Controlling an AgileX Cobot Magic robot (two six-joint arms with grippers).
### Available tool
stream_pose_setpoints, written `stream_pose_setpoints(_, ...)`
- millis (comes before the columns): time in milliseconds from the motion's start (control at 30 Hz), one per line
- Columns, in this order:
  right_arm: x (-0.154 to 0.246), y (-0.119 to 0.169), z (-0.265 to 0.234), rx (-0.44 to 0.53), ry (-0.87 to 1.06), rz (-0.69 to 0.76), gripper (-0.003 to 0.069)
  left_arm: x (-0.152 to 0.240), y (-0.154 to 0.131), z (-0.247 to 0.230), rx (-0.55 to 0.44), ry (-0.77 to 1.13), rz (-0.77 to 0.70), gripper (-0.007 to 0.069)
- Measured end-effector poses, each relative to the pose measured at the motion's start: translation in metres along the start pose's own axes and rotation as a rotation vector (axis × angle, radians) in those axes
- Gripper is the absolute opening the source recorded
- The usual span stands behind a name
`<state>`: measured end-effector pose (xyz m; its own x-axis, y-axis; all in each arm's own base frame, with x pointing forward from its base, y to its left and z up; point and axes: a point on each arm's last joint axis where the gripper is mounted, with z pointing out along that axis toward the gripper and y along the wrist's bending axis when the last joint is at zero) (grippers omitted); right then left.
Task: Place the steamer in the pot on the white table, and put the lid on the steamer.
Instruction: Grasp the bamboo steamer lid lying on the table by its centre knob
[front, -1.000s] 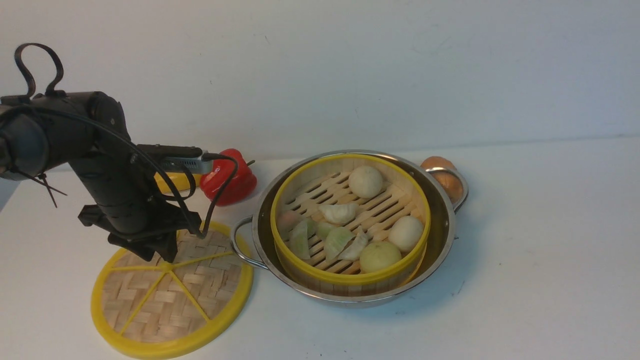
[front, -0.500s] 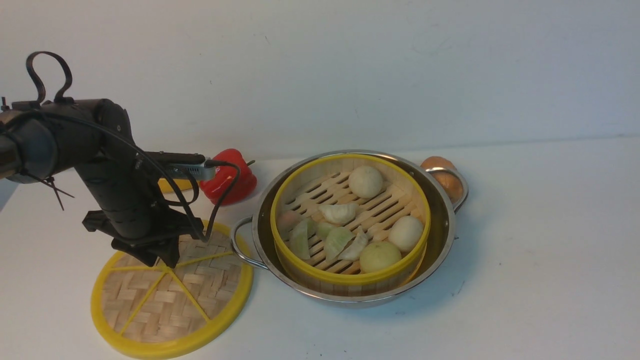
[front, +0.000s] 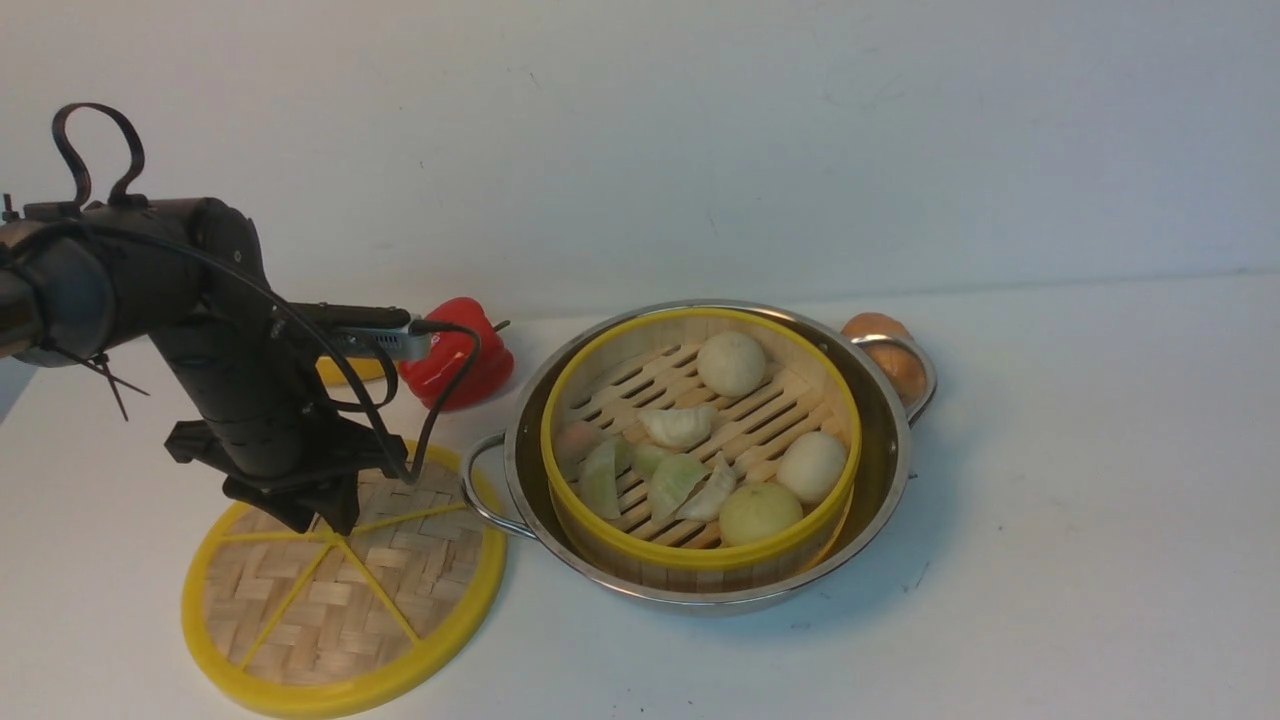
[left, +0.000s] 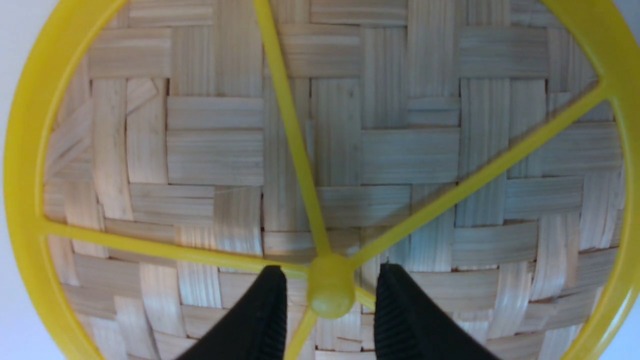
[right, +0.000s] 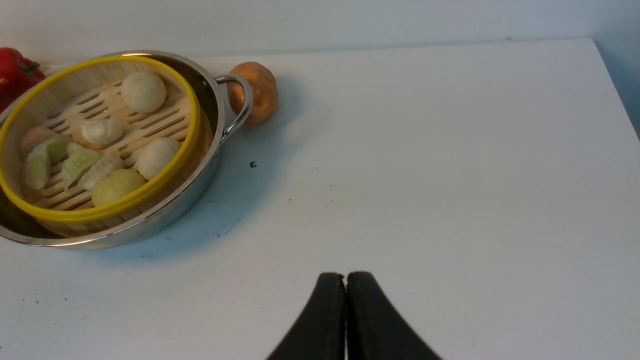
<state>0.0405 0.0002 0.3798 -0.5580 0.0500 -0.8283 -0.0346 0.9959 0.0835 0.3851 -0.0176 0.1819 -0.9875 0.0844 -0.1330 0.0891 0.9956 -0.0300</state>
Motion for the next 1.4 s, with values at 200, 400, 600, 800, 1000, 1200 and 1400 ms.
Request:
stream_pose_setpoints(200,0.0,0.0,0.0,0.0,0.0,0.0,0.0031,0.0,0.0,0.008,0.001,0.017,-0.001,0.0241)
stream_pose_setpoints(400,0.0,0.0,0.0,0.0,0.0,0.0,0.0036,0.0,0.0,0.01,0.001,0.02,-0.001,0.0238)
stream_pose_setpoints(600,0.0,0.0,0.0,-0.001,0.0,0.0,0.0039,0.0,0.0,0.01,0.001,0.022,-0.001,0.0155)
stream_pose_setpoints(800,0.0,0.0,0.0,-0.001,0.0,0.0,0.0039,0.0,0.0,0.01,0.002,0.023,-0.005,0.0121)
stream_pose_setpoints(1000,0.0,0.0,0.0,-0.001,0.0,0.0,0.0039,0.0,0.0,0.01,0.002,0.024,-0.006,0.0121)
stream_pose_setpoints(1200,0.0,0.0,0.0,-0.001,0.0,0.0,0.0039,0.003,0.005,-0.004,-0.051,0.044,0.033,0.0121)
stream_pose_setpoints(1400,0.0,0.0,0.0,-0.001,0.0,-0.003,0.0041,0.002,0.007,-0.049,-0.093,0.049,0.049,0.0121)
